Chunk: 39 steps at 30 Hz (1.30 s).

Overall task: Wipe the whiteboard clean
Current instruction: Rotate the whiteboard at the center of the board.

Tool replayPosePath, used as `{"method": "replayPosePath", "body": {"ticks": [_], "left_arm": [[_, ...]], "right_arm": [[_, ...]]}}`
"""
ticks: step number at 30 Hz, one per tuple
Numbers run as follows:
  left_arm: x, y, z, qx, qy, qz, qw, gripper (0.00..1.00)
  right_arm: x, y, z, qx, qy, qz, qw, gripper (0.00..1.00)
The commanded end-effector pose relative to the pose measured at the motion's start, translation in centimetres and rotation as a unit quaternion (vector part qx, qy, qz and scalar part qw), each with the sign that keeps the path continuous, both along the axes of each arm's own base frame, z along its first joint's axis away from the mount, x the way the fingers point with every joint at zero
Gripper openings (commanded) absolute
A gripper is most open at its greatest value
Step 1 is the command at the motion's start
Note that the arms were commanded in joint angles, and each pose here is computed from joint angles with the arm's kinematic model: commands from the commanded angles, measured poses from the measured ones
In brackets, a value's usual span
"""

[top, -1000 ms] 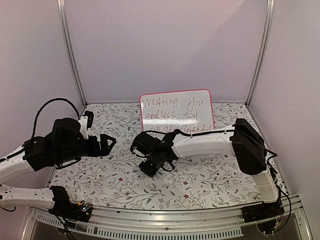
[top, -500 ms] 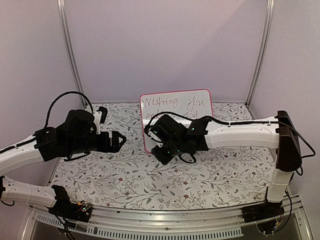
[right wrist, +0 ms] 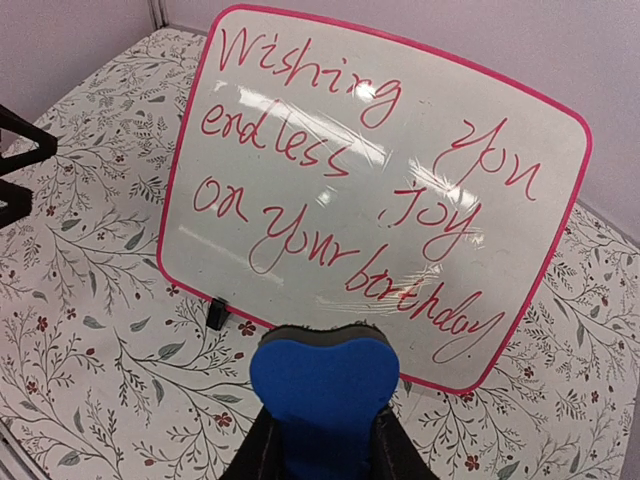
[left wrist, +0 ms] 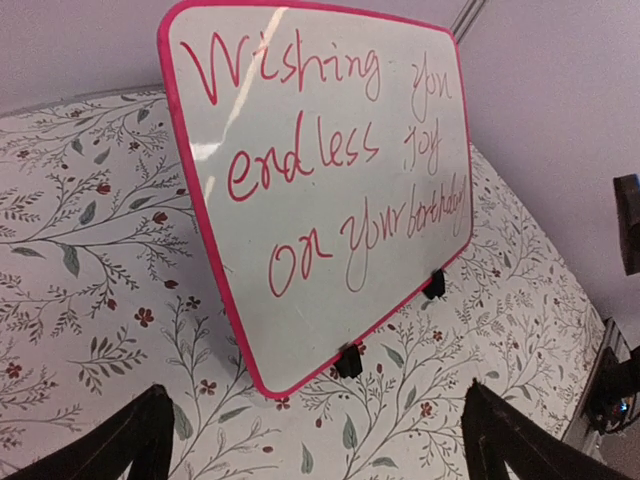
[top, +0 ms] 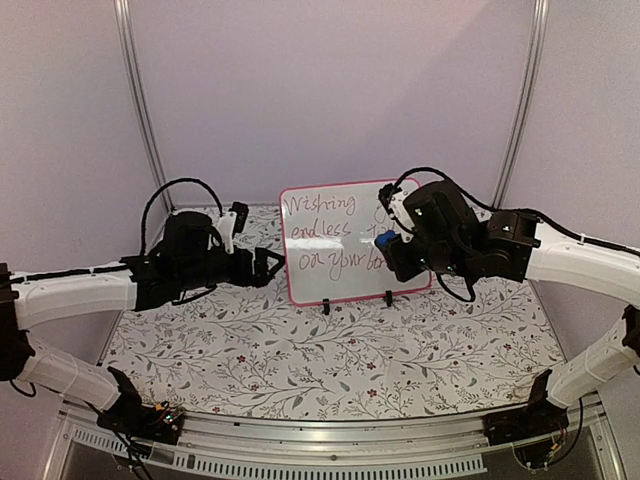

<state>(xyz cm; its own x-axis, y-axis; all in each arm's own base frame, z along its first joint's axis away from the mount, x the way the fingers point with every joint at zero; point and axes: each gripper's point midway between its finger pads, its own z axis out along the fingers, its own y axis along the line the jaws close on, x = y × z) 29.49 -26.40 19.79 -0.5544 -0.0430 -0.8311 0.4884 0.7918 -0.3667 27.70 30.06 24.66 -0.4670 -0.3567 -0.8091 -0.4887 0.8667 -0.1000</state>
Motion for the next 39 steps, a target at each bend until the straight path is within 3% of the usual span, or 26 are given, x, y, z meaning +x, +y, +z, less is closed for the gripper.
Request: {"method": "replayPosePath", "body": {"ticks": [1, 9, 17, 23, 30, 39], "left_arm": [[4.4, -2.0, 2.4, -0.043, -0.069, -0.058, 0.995, 1.0], [9.7, -0.2, 3.8, -0.136, -0.115, -0.101, 0.979, 1.0], [12.8, -1.2, -0.3, -0.138, -0.089, -0.151, 0.975, 0.96], [14.4, 0.8, -0.9, -0.182, -0.083, -0.157, 0.967, 0.87], [16.2, 0.1, -1.9, -0.185, -0.065, -0.159, 0.968, 0.8], [17.2, -0.9, -3.5, -0.191, -0.045, -0.174, 0.965, 0.55]], "right_arm": [[-0.2, -0.8, 0.9, 0.014, -0.021, -0.005, 1.0, 0.07], [-0.5, -2.1, 3.2, 0.026, -0.055, -0.006, 0.998, 0.07], [-0.3, -2.0, 4.2, 0.029, -0.065, -0.005, 0.997, 0.08], [0.0, -1.7, 4.3, 0.022, -0.067, -0.005, 0.998, 0.1], [0.3, -1.6, 4.0, 0.01, -0.07, -0.006, 0.997, 0.11], [0.7, -1.5, 3.0, -0.007, -0.069, -0.007, 0.998, 0.11]]}}
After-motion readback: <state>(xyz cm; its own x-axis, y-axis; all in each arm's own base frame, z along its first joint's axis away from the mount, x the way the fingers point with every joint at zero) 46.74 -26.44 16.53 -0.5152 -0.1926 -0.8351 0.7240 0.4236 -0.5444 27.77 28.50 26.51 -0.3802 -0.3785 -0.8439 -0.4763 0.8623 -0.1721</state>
